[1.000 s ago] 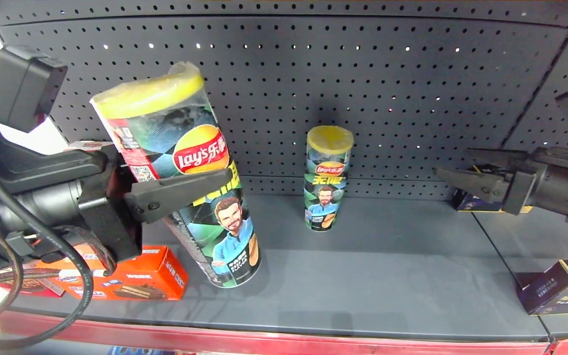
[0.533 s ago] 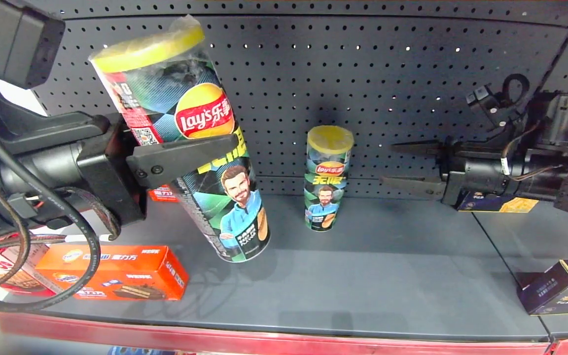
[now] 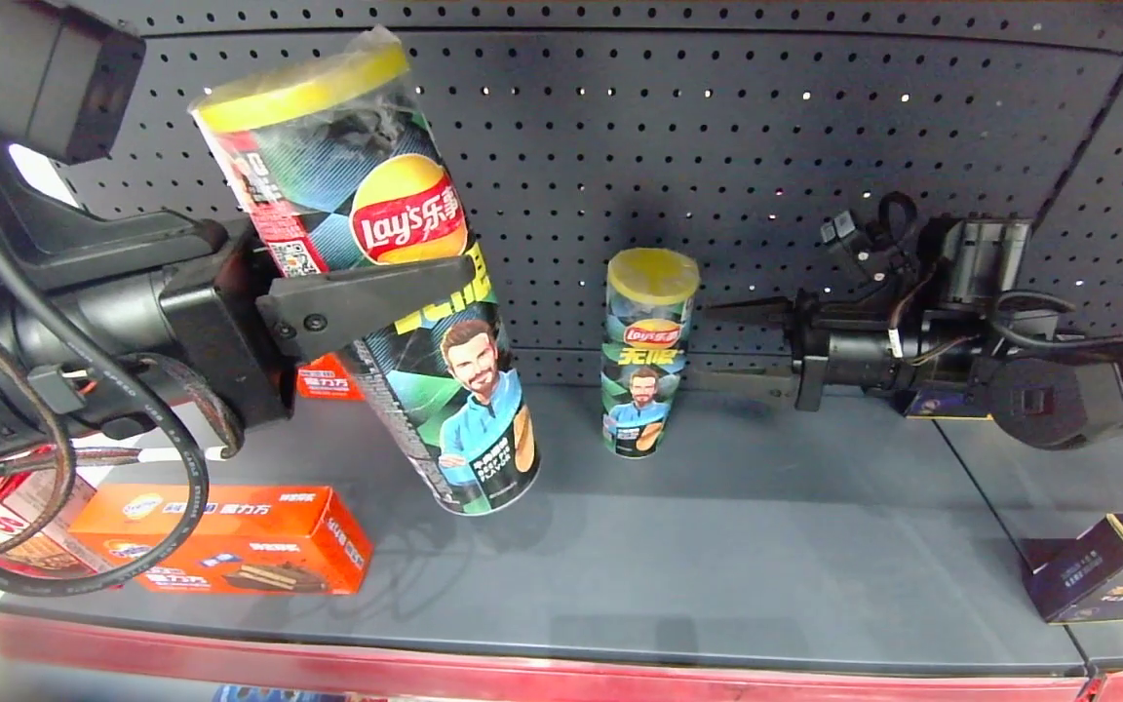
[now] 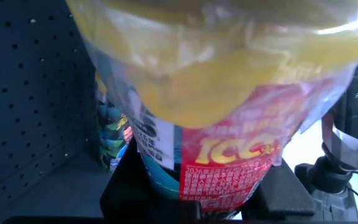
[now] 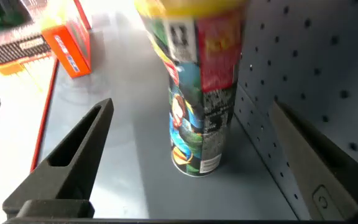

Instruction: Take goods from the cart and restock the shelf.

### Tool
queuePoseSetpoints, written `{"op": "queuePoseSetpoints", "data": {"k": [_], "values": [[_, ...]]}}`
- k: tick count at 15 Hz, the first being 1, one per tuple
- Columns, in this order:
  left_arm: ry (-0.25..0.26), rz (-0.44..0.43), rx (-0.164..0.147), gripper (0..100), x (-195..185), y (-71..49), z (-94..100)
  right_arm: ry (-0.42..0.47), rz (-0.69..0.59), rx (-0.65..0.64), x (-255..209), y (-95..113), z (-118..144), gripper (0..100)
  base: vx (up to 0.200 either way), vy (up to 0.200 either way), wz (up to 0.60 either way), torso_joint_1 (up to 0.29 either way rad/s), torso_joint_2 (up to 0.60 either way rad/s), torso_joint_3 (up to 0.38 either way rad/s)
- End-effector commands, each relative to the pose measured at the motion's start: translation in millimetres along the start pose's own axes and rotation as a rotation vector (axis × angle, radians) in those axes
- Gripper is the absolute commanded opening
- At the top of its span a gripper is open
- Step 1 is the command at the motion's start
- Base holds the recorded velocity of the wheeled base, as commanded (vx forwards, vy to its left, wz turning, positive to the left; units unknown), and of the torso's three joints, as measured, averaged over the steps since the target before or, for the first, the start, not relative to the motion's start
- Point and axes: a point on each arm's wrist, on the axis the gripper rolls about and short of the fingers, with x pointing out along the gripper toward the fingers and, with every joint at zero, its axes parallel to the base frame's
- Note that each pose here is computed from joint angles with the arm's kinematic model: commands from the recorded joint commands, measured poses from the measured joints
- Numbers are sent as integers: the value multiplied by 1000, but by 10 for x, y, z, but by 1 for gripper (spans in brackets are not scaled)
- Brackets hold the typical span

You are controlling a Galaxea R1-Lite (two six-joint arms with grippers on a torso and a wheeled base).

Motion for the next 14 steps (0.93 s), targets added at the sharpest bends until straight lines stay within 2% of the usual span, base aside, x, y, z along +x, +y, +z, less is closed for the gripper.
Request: {"op": "queuePoseSetpoints", "data": {"k": [1, 6, 14], "values": [[1, 9, 2, 0, -27, 37, 2, 16, 9, 18, 112, -93, -163, 100, 0, 0, 0, 0, 0, 0], [4, 17, 2, 0, -41, 53, -4, 16, 23, 19, 286, -197, -297, 100, 0, 0, 0, 0, 0, 0], [-1, 34, 6, 0, -69, 87, -11, 16, 62, 20, 612, -242, -497, 100, 0, 0, 0, 0, 0, 0]]}}
